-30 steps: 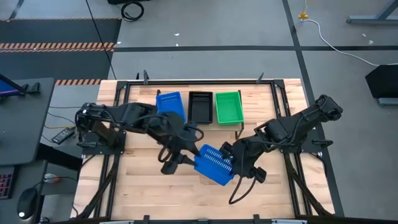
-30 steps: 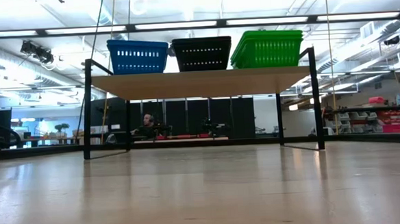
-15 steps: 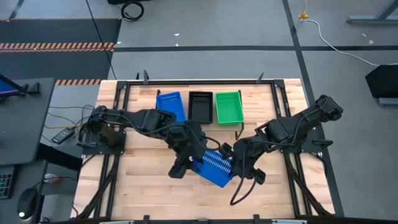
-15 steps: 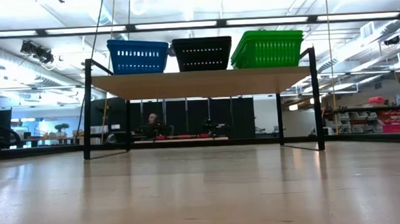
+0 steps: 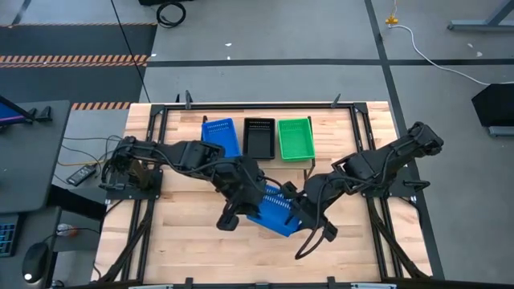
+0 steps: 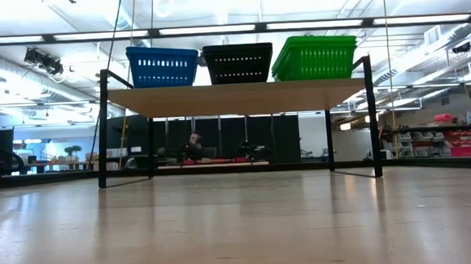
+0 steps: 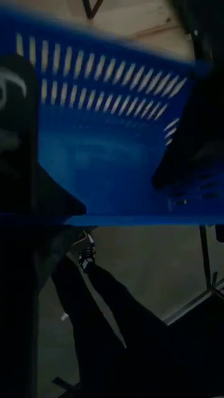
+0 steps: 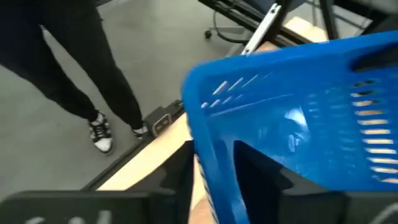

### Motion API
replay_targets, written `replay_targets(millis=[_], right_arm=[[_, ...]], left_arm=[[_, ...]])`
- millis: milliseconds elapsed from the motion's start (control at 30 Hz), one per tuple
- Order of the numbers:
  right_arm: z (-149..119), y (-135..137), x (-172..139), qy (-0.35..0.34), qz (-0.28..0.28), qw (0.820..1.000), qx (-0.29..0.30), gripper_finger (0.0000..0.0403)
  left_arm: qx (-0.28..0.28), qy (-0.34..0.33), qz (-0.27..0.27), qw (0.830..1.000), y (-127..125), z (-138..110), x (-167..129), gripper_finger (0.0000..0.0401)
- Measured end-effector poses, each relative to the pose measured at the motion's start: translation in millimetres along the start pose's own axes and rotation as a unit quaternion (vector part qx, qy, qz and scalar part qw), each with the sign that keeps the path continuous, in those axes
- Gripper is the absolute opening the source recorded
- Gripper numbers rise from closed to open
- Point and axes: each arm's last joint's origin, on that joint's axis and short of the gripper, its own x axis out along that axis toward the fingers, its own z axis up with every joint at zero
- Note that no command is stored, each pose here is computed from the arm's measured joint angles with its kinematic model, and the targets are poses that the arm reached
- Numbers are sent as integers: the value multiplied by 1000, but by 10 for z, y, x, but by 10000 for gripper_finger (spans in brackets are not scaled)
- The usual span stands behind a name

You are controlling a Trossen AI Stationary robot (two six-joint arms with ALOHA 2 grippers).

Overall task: Stack baskets on shelf by color
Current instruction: Stack the blue bin on top of the blue bin on the shelf

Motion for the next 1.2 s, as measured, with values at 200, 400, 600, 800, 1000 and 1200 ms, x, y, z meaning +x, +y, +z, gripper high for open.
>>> replay_targets(millis=[200, 400, 600, 800, 1000, 1200], right_arm=[[55, -58, -91, -4, -36, 999, -1, 177], [50, -130, -203, 2, -74, 997, 13, 219], [-14, -154, -281, 29, -89, 995, 29, 231], [-105, -154, -422, 62, -101, 989, 92, 229], [-194, -162, -525, 93, -125, 975, 161, 229], [-296, -182, -562, 131, -183, 942, 249, 229]], left_arm=[[-22, 25, 3, 999, -29, -50, -4, 8], [-48, 114, 81, 989, 24, -233, -3, 8], [-72, 133, 135, 979, 108, -287, -151, 8], [-101, 97, 203, 969, 63, -230, -425, 8], [-153, 94, 288, 941, 45, -255, -645, 8], [-261, 84, 387, 880, 114, -352, -720, 8]])
